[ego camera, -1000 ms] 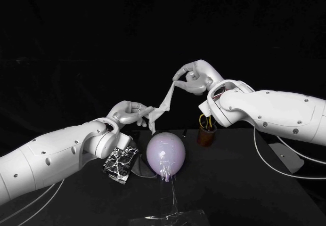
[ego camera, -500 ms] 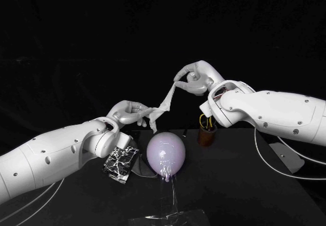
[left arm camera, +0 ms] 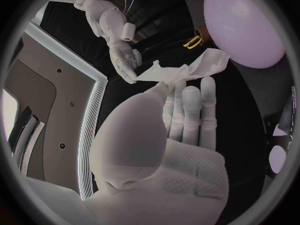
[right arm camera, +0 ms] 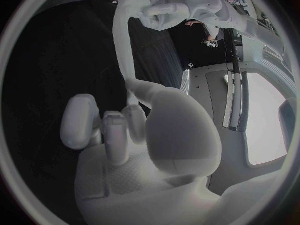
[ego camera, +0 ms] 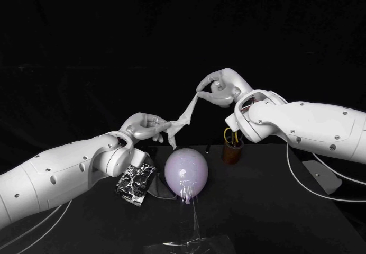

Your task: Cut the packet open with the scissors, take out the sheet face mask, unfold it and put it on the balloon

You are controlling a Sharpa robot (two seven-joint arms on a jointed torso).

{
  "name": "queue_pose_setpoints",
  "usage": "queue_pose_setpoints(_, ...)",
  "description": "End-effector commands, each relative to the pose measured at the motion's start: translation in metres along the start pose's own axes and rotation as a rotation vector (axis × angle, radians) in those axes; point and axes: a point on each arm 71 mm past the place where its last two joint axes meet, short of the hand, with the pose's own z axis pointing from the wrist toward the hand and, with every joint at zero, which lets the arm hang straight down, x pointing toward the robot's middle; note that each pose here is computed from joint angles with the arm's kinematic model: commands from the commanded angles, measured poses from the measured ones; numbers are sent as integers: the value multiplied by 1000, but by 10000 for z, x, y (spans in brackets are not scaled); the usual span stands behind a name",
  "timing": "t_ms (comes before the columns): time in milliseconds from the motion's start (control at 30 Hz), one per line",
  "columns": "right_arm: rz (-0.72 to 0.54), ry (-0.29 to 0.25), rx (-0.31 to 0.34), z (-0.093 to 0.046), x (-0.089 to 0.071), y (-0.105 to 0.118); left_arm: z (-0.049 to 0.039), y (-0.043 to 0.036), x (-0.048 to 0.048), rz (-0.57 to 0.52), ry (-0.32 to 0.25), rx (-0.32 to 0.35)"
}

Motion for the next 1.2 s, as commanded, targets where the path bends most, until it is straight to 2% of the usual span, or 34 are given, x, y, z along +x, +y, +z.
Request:
queue_pose_setpoints(33,-16,87,37,-7,58,-65,26,-68,-58,-14,-31,19)
queue_pose_setpoints(133,-24,102,54,-17,84,-122,54,-152,-109,-8,-36,28)
queue_pose_setpoints(300,-48,56,77,5,63,-237,142,-438,-244,39,-37,61)
queue_pose_setpoints(467,-78,-13,98,63,-53,-376,214,-743,-409,109,-44,88)
queue_pose_setpoints(600,-84,-41,101,77,-116,-428,250,-905,-510,164,-53,93)
queue_pose_setpoints(700,-84,-54,94,81,-142,-423,272,-951,-540,193,-51,82)
queue_pose_setpoints(800,-86,-67,89,92,-174,-414,286,-963,-562,221,-48,69)
queue_pose_setpoints(1033,-92,-96,81,141,-287,-391,308,-944,-615,260,-49,36)
queue_pose_setpoints(1200,-91,-102,71,176,-325,-345,320,-938,-614,272,-43,24)
